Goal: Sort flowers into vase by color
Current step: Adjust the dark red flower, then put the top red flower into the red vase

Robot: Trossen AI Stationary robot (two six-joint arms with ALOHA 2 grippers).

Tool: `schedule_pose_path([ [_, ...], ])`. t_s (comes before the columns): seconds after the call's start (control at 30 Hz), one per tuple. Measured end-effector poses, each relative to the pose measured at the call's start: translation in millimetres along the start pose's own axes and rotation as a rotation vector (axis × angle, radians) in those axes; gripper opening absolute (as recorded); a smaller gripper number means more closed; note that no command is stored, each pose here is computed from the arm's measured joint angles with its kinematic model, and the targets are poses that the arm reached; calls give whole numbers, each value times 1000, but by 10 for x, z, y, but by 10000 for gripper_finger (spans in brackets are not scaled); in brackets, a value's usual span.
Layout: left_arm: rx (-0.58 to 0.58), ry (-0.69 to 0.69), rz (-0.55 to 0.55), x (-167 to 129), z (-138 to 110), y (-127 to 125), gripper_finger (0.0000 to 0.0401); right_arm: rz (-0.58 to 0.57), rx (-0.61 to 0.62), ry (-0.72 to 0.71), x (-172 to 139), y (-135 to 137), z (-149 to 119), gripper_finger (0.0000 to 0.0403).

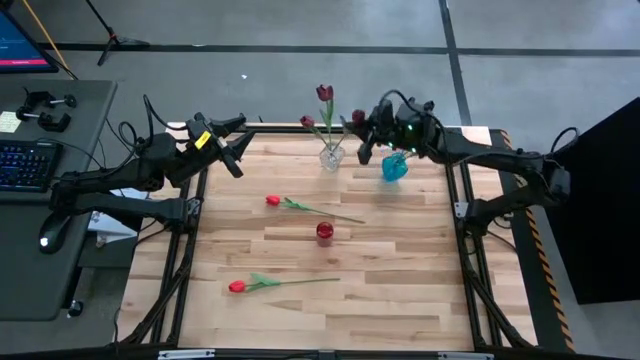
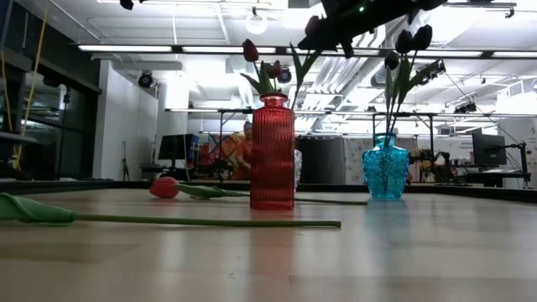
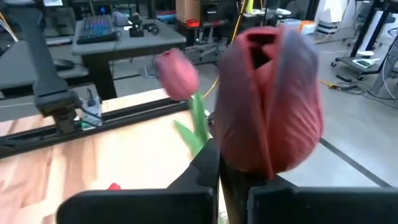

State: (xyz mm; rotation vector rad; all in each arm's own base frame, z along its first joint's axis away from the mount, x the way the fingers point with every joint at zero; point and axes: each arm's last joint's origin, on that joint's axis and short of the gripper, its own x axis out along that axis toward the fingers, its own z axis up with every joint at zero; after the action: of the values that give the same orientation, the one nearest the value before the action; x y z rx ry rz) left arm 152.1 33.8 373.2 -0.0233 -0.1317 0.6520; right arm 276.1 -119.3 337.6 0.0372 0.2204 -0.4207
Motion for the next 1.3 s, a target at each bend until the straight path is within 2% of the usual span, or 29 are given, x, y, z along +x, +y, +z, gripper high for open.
schedule_pose_path([
  [0.27,0,0,0,1,-1,-1,207,66,2,42,475,-240,12,0],
  [0.53,0,0,0,0,0,0,207,208,10,63,888,-198,36,0],
  [0.77,-1,-2,0,0,2,-1,207,194,-33,37,743,-277,318,0],
  [1.13,-16,-27,0,0,29,0,207,153,-69,-103,315,-372,779,0],
  [1.23,-16,-27,-1,-1,29,0,207,167,-36,-112,238,-321,828,4],
  [1.3,-16,-27,0,0,28,0,207,205,9,-70,170,-254,822,11],
])
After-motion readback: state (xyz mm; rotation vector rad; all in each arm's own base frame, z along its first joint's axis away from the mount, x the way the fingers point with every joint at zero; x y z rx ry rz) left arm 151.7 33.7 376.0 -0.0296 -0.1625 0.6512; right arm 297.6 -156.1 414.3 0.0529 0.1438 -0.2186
